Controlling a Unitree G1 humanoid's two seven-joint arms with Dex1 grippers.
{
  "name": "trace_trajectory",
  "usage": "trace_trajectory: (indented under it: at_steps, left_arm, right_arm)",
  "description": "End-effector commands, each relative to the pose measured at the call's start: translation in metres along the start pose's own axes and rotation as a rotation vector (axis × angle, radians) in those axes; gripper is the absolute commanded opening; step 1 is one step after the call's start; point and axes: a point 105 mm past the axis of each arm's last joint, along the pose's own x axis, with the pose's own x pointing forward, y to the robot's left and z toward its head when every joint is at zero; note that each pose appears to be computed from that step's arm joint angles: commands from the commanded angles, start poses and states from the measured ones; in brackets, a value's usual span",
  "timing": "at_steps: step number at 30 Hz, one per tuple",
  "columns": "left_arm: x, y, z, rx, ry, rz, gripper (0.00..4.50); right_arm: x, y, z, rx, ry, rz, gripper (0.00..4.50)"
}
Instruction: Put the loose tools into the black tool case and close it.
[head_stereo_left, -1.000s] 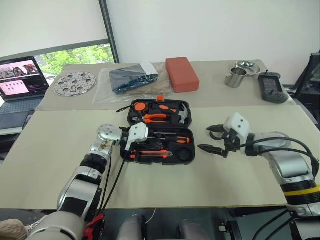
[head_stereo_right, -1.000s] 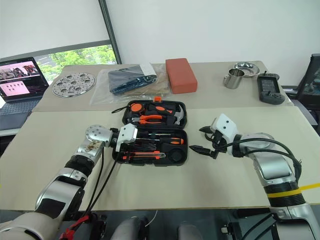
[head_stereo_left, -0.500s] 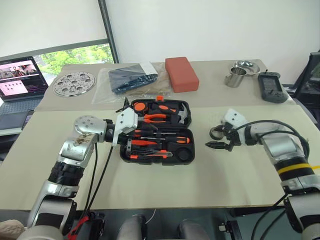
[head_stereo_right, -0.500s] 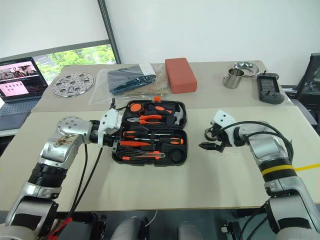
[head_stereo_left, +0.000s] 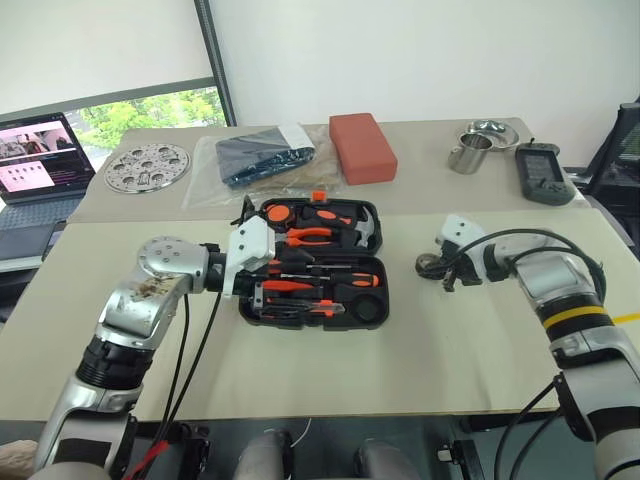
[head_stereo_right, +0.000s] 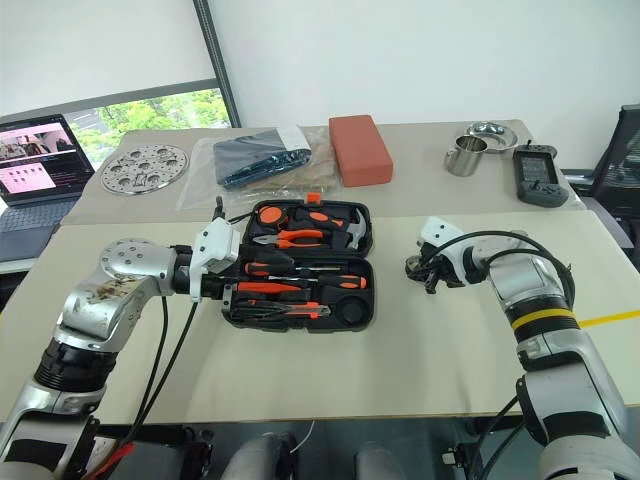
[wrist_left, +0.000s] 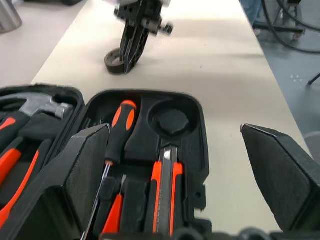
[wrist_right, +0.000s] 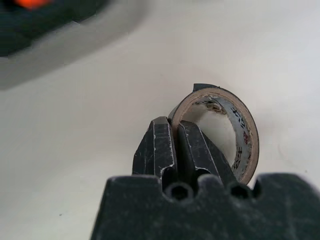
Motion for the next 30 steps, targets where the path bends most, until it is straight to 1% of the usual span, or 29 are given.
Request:
trace_trajectory:
  at_steps: [1, 3, 5, 10, 13, 15, 16, 19, 20, 21, 22, 26, 30]
  left_arm:
    - [-0.006, -0.002, 0.011, 0.030, -0.021, 0.015, 4.50]
    - [-0.007, -0.004, 0.011, 0.029, -0.019, 0.016, 4.50]
    - [-0.007, -0.004, 0.011, 0.027, -0.018, 0.018, 4.50]
    - [-0.008, -0.004, 0.011, 0.027, -0.014, 0.022, 4.50]
    - [-0.009, -0.005, 0.012, 0.029, -0.012, 0.027, 4.50]
    - [-0.010, -0.005, 0.012, 0.030, -0.010, 0.030, 4.50]
    - [-0.010, -0.005, 0.011, 0.029, -0.009, 0.032, 4.50]
    - [-0.011, -0.006, 0.010, 0.027, -0.006, 0.034, 4.50]
    - [-0.011, -0.006, 0.010, 0.026, -0.004, 0.035, 4.50]
    - [-0.011, -0.007, 0.009, 0.025, -0.003, 0.036, 4.50]
    - [-0.012, -0.007, 0.009, 0.025, -0.002, 0.036, 4.50]
    - [-0.014, -0.005, 0.007, 0.022, 0.002, 0.046, 4.50]
    - [-0.020, 0.006, 0.005, 0.018, 0.000, 0.111, 4.50]
  right_arm:
    - [-0.016, 0.017, 0.048, -0.179, -0.090, 0.070, 0.02]
    - [-0.017, 0.038, 0.066, -0.215, -0.132, 0.148, 0.02]
    - [-0.016, 0.060, 0.074, -0.251, -0.137, 0.238, 0.02]
    - [-0.007, 0.092, 0.076, -0.289, -0.121, 0.334, 0.02]
    - [0.001, 0.105, 0.068, -0.295, -0.094, 0.370, 0.02]
    - [0.003, 0.108, 0.066, -0.299, -0.088, 0.378, 0.77]
    - [0.004, 0.109, 0.067, -0.297, -0.095, 0.375, 0.95]
    - [0.005, 0.112, 0.071, -0.295, -0.113, 0.379, 2.03]
    - [0.005, 0.113, 0.072, -0.294, -0.123, 0.382, 2.31]
    - [0.005, 0.113, 0.073, -0.293, -0.130, 0.383, 2.75]
    - [0.005, 0.114, 0.075, -0.290, -0.136, 0.382, 3.03]
    - [0.001, 0.107, 0.082, -0.280, -0.166, 0.355, 4.42]
    - [-0.007, 0.089, 0.089, -0.244, -0.205, 0.286, 4.47]
